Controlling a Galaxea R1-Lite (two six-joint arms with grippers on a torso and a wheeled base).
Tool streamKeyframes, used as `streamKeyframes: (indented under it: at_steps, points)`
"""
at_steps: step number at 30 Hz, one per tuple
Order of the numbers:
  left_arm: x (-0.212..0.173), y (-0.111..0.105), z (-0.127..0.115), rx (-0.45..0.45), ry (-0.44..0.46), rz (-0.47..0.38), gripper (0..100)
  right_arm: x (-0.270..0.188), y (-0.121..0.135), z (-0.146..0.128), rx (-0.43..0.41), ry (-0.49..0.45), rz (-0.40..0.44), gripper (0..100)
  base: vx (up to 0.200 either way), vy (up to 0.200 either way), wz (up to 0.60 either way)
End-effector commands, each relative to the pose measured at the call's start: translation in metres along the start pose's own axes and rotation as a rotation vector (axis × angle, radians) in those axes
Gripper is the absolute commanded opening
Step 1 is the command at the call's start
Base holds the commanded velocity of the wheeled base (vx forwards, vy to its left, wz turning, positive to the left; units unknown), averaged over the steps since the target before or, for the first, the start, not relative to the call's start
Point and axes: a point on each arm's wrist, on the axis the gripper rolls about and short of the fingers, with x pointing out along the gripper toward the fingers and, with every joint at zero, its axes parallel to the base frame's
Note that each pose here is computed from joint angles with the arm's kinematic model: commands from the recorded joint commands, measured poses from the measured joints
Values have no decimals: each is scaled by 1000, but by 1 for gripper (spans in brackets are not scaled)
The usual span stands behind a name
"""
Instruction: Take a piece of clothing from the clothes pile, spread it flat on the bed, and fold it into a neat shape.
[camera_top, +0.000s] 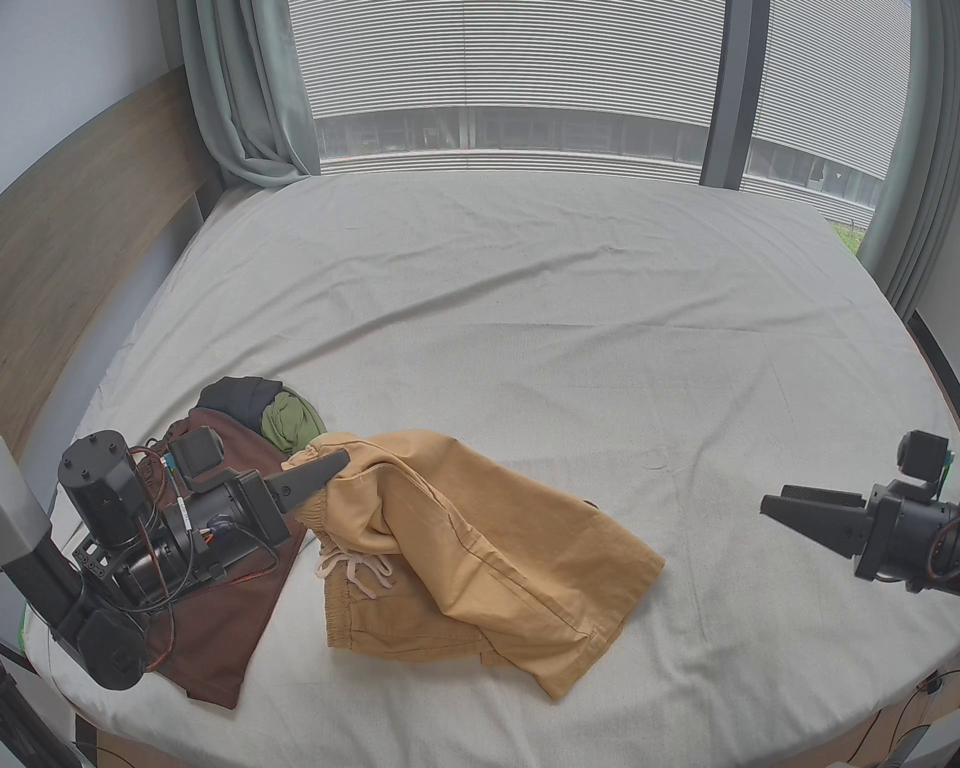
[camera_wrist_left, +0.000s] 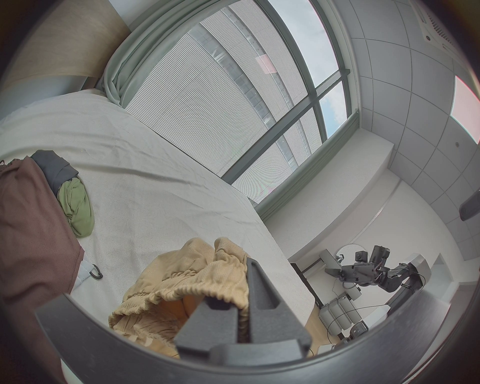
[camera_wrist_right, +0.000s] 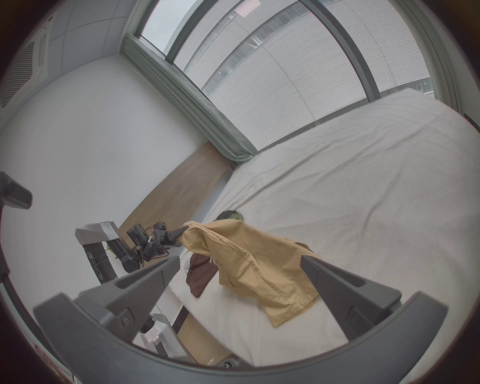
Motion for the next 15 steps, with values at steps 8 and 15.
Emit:
streamKeyframes:
  at_steps: [8, 15]
  points:
    - [-4, 8, 0, -9, -4, 35, 0, 28, -27, -41, 68, 151, -38, 100, 0, 0, 0]
    - [-3, 10, 2, -7, -10, 37, 0, 39, -36, -61, 82, 193, -30, 100, 0, 0, 0]
